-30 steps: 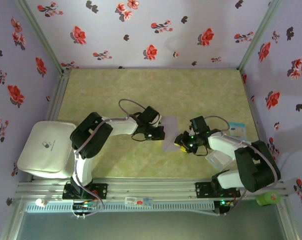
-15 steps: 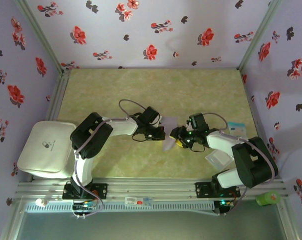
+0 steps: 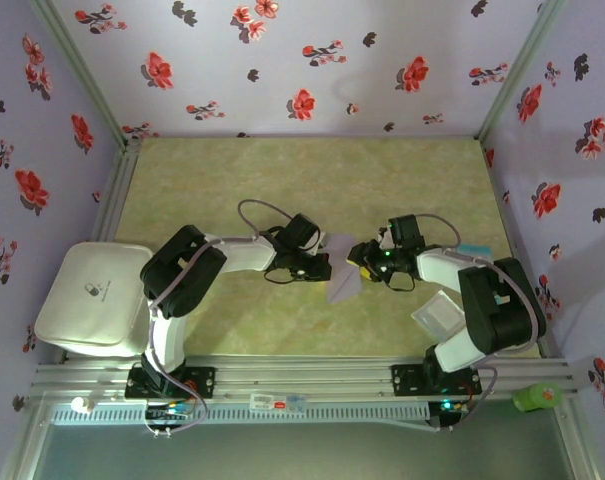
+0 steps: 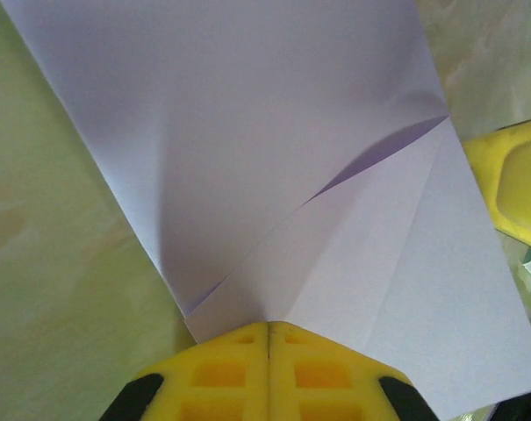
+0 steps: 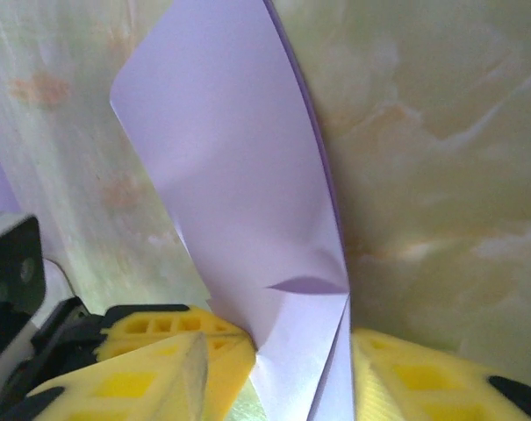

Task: Fold a paper plane with a square sheet of paper (pick it up from the middle)
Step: Turn over the paper at the center of the table.

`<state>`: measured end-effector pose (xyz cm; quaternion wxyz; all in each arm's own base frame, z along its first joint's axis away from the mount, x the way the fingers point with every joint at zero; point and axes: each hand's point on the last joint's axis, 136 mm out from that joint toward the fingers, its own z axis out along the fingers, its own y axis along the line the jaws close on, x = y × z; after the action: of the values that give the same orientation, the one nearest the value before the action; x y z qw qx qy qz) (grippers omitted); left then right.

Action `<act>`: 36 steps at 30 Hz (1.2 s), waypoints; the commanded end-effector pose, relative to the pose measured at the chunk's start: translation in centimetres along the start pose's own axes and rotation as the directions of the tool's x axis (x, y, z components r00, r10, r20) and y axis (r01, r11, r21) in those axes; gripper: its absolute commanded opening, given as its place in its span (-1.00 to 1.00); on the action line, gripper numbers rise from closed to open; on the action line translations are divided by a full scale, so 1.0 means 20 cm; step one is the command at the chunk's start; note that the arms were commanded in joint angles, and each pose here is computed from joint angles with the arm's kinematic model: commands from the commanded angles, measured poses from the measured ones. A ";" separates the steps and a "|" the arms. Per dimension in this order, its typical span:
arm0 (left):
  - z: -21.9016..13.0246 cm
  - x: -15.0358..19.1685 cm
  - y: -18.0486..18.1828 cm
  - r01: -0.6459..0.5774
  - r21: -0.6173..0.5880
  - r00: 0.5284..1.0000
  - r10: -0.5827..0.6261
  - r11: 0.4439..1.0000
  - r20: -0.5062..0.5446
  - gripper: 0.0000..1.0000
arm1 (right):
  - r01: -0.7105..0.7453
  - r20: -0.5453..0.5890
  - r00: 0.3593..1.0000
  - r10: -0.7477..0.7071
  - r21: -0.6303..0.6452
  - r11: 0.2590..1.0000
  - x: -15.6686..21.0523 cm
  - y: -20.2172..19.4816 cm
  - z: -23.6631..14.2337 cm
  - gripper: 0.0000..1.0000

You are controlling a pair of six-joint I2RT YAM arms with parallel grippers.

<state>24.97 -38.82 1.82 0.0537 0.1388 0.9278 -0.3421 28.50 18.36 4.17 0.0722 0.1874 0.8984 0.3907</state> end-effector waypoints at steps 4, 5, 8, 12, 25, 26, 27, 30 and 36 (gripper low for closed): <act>0.04 0.13 0.09 0.036 -0.066 0.998 -0.039 0.997 -0.059 -1.00 | 0.030 -0.018 0.999 -0.031 -0.063 0.998 -0.02 0.04 0.01 -0.26; 0.04 0.13 0.09 0.037 -0.065 0.998 -0.040 0.997 -0.056 -1.00 | 0.028 -0.014 0.999 -0.029 -0.064 0.998 -0.02 0.04 0.02 -0.28; 0.03 0.13 0.09 0.036 -0.065 0.998 -0.039 0.997 -0.055 -1.00 | 0.019 0.000 1.000 -0.019 -0.059 0.998 -0.04 0.02 0.02 -0.31; 0.03 0.12 0.08 0.025 -0.059 0.998 -0.028 0.998 -0.051 -1.00 | -0.007 -0.005 1.000 0.007 -0.042 0.999 -0.04 -0.02 0.05 -0.38; -0.14 -0.05 -0.11 -0.018 0.076 0.993 0.009 0.997 0.120 -0.94 | 0.008 -0.010 1.000 -0.008 -0.054 0.999 -0.06 -0.01 0.06 -0.92; -0.17 -0.07 -0.13 -0.021 0.091 0.990 0.008 0.996 0.142 -0.92 | 0.019 -0.012 1.000 -0.020 -0.075 0.997 -0.06 0.02 0.05 -0.95; -0.22 -0.09 -0.15 -0.023 0.100 0.985 0.006 0.995 0.172 -0.91 | 0.031 -0.011 0.999 -0.032 -0.088 0.996 -0.05 0.04 0.04 -0.97; -0.40 -0.16 -0.18 -0.041 0.097 0.951 0.009 0.994 0.310 -0.77 | 0.102 0.037 0.994 -0.099 -0.074 0.992 -0.06 0.10 -0.04 -0.99; -0.68 -0.20 -0.17 -0.044 0.079 0.874 0.000 0.996 0.486 -0.61 | 0.303 0.070 0.944 -0.323 0.209 0.930 -0.04 0.10 -0.22 -0.99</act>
<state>26.37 -34.81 13.58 0.2300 0.0900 0.8762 -0.4139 29.63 18.20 8.16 0.1419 0.1132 0.9115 0.3691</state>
